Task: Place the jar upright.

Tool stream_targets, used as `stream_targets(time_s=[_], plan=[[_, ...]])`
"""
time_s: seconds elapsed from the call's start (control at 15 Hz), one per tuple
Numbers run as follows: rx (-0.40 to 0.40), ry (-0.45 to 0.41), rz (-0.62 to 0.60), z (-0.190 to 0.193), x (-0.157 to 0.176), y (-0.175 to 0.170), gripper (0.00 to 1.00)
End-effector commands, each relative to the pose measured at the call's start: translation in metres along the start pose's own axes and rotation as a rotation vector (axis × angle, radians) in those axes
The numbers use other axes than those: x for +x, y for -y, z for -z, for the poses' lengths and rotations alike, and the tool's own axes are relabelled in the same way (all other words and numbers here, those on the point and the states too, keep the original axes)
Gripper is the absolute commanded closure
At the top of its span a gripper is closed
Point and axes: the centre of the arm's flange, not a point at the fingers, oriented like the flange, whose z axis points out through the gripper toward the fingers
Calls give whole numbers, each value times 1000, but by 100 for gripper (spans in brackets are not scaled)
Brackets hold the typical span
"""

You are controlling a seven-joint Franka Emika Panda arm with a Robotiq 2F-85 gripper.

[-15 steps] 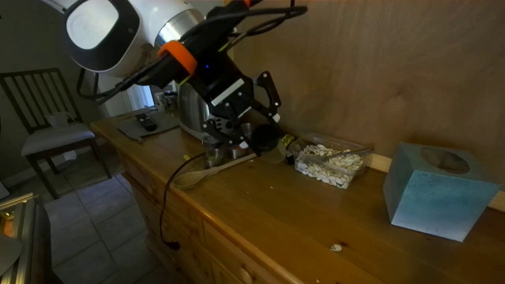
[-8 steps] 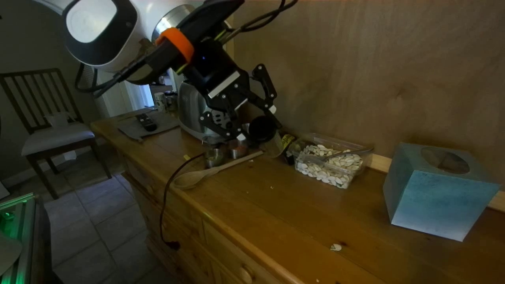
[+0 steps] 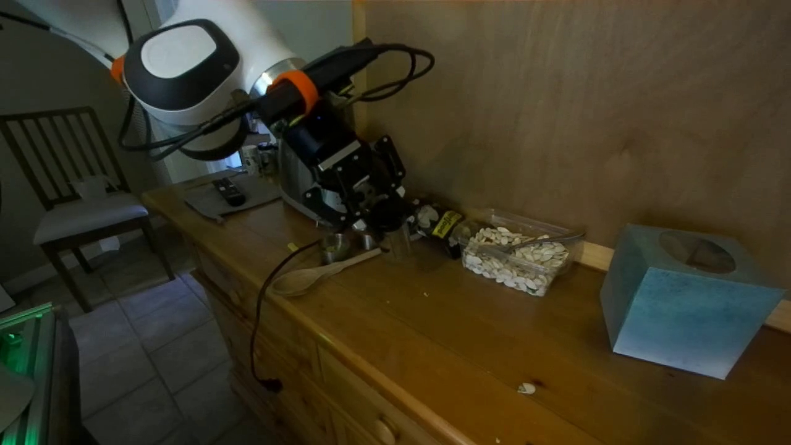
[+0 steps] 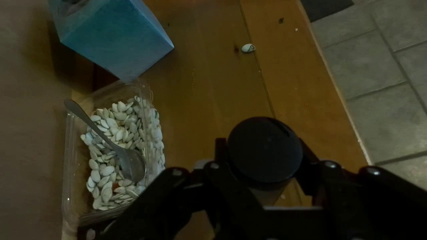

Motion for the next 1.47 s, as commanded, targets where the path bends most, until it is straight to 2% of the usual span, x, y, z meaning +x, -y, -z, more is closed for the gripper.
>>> stream_targets(time_s=[0.0,0.13,0.47,0.8,1.4], plan=[[-11,126,84,-2,18,-3,76],[-21,170,126,-7,30,-2,76],[-26,211,225,-18,65,3,76],[-39,250,293,-28,84,7,76],[-47,245,378,-38,101,14,76]])
